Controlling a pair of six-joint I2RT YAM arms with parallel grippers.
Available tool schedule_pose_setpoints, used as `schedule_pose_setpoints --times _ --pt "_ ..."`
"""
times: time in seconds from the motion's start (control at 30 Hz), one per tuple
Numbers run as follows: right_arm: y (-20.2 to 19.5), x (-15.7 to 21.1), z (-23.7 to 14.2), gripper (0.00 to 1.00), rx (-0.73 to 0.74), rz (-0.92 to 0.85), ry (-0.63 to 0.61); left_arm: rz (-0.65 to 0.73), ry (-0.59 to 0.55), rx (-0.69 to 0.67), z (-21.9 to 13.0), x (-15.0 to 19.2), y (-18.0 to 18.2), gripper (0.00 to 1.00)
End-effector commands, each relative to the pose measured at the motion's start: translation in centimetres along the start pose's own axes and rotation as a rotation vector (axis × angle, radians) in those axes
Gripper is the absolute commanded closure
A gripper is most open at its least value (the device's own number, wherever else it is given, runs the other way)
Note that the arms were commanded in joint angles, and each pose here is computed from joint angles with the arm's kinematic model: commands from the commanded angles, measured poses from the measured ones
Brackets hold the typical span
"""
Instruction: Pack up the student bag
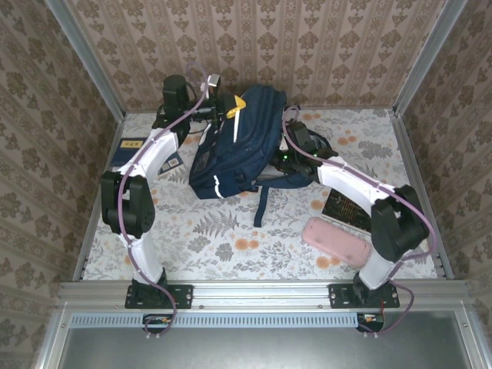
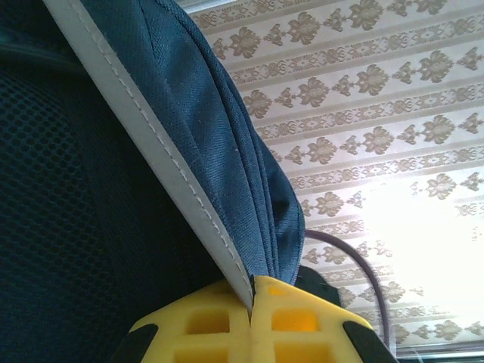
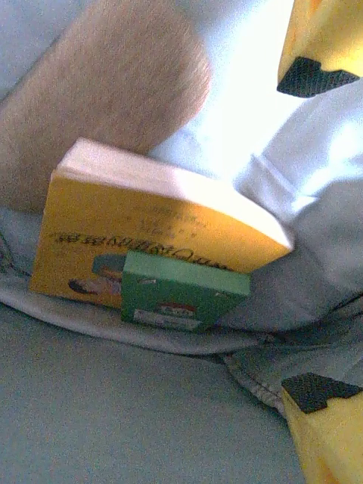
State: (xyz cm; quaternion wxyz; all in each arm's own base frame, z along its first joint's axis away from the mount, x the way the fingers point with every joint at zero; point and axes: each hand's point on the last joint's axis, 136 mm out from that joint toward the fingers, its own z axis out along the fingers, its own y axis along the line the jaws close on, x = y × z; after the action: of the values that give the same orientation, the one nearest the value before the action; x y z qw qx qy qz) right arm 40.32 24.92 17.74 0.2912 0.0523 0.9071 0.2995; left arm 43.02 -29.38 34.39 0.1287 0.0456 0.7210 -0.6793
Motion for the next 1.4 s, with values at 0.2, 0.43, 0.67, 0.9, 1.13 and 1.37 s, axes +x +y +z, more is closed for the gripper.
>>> schedule_pose_setpoints --times 0.2,0.43,0.67,0.9,1.13,1.37 --pt "-10.2 4.7 -11.0 0.00 0.486 -0.017 -0.058 0.304 0.067 -0.297 2.0 4.6 1.6 1.00" --pt "-18.2 10.6 -17.3 0.00 0.798 0.177 0.031 0.250 0.055 -0.363 1.9 4.9 6.2 1.00" --pt "-17.5 12.1 -17.1 0.00 0.540 0.268 -0.012 0.272 -0.056 -0.387 0.9 1.8 6.2 1.00" --pt "-24.7 15.5 -22.4 0.00 0.986 0.551 -0.011 0.321 -0.125 -0.479 0.6 -1.1 7.3 1.00" --pt "-28.3 17.7 -21.0 0.00 0.961 0.763 -0.002 0.285 0.019 -0.446 4.8 2.2 9.5 0.71" --pt "-27.7 18.1 -17.0 0.01 0.757 0.732 0.105 0.312 0.063 -0.466 5.5 6.7 8.1 0.39"
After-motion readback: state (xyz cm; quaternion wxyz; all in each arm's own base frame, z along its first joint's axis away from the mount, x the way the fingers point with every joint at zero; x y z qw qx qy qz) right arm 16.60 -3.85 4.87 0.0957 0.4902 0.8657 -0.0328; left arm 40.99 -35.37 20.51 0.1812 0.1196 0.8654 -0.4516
